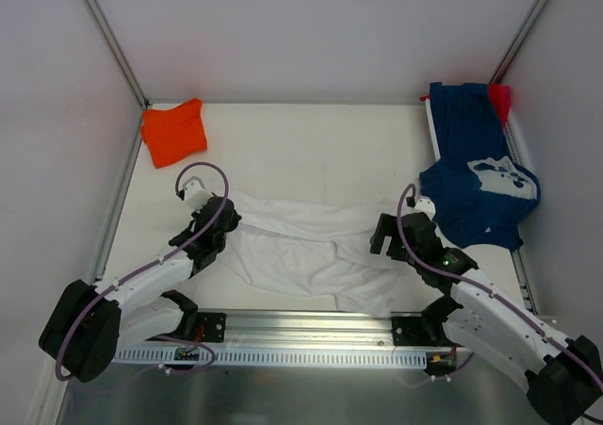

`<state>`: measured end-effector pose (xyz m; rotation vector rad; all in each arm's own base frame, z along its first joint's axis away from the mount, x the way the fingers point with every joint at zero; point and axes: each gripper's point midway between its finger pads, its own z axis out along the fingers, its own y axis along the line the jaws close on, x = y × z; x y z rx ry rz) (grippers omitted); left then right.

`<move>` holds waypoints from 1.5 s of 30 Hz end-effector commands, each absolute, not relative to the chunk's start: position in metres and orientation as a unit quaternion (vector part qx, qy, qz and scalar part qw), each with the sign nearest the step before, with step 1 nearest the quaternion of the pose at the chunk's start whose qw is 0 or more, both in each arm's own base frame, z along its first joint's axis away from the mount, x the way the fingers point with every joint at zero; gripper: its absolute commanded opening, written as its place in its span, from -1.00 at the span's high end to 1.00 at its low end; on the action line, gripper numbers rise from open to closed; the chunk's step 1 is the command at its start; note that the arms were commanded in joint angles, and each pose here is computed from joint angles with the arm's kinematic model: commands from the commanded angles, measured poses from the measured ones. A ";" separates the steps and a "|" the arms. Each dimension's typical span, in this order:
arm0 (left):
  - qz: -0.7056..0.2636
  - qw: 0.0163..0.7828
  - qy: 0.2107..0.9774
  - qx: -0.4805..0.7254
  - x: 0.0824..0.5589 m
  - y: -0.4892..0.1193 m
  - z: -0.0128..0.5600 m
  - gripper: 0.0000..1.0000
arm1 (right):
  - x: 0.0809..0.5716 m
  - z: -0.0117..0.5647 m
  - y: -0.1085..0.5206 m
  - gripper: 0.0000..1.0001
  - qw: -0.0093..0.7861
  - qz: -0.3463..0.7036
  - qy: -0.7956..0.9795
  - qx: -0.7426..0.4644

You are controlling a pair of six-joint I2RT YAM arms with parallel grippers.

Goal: Fold and stack the t-shirts
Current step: Flatten out the tshirt

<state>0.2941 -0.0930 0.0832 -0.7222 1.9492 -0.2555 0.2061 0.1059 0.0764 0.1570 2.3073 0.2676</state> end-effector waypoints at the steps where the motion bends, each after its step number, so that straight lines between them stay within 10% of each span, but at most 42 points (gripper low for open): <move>1: -0.091 0.515 0.802 -0.290 0.290 -0.086 0.090 1.00 | 0.219 0.095 0.129 -0.99 0.400 0.166 0.894 0.114; 45: -0.084 0.500 0.811 -0.292 0.287 -0.085 0.072 1.00 | 0.191 0.070 0.107 -0.64 0.382 0.090 0.908 0.148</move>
